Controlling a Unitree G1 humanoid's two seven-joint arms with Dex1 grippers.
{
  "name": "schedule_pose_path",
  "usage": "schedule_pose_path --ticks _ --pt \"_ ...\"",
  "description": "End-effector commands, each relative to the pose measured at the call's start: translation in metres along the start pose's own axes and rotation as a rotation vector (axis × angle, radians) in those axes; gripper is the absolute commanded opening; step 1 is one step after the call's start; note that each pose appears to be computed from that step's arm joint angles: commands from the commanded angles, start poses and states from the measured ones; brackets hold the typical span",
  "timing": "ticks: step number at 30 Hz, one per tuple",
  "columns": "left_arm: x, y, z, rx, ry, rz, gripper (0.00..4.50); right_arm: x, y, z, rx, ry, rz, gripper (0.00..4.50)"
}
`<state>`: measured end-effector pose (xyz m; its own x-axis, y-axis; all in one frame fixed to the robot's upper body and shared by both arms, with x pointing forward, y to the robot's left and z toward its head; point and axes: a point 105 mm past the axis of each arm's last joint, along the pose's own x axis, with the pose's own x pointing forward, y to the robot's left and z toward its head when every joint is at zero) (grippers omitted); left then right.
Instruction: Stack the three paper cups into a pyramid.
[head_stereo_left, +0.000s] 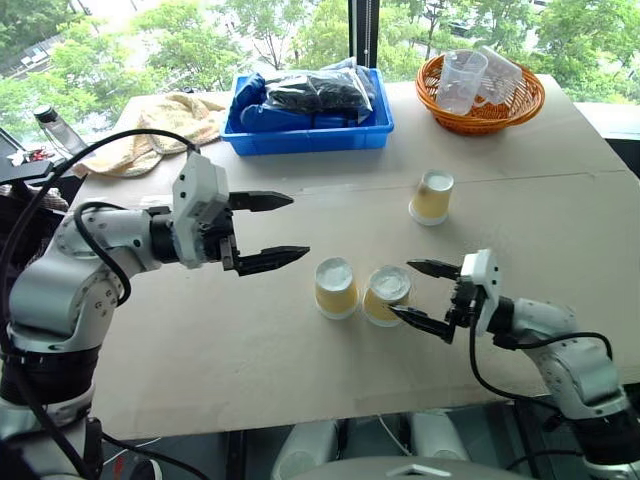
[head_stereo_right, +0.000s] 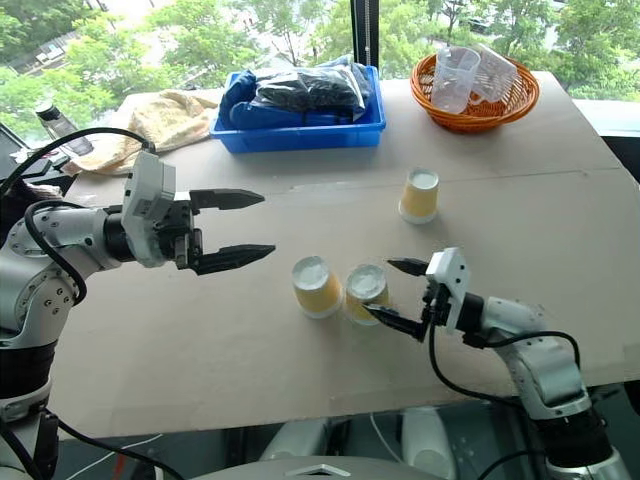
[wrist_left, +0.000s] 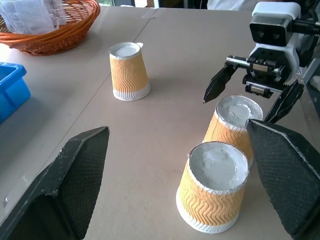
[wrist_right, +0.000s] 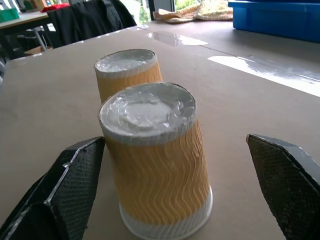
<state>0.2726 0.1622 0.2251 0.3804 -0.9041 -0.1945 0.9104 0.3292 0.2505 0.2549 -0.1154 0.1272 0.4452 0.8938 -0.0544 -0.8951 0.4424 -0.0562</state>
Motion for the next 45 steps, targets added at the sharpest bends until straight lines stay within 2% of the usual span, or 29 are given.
schedule_pose_path --ticks 1,6,8,11,19,25,37,45 --pt "-0.005 0.002 0.012 0.044 -0.024 0.014 4.5 -0.012 -0.009 0.036 -0.023 -0.123 -0.03 4.48" --pt "-0.002 0.002 0.015 0.041 -0.042 0.008 4.5 -0.01 -0.046 0.053 -0.018 -0.229 -0.182 4.48" --pt "-0.002 0.003 0.015 0.043 -0.041 0.01 4.5 -0.005 -0.07 0.057 -0.039 -0.248 -0.295 4.48" --pt "-0.003 0.005 0.017 0.047 -0.048 0.022 4.5 0.005 -0.107 0.052 -0.078 -0.22 -0.478 4.48" --pt "-0.005 0.009 0.019 0.041 -0.05 0.063 4.5 0.034 -0.152 0.039 -0.079 -0.204 -0.65 4.48" --pt "-0.009 0.008 0.02 0.04 -0.05 0.075 4.5 0.047 -0.159 0.033 -0.037 -0.219 -0.621 4.48" --pt "-0.012 0.022 0.019 -0.004 -0.06 0.178 4.5 0.071 -0.162 0.039 -0.01 -0.255 -0.56 4.48" --pt "-0.01 0.022 0.018 -0.018 -0.057 0.176 4.5 0.079 -0.161 0.037 0.008 -0.249 -0.541 4.48"
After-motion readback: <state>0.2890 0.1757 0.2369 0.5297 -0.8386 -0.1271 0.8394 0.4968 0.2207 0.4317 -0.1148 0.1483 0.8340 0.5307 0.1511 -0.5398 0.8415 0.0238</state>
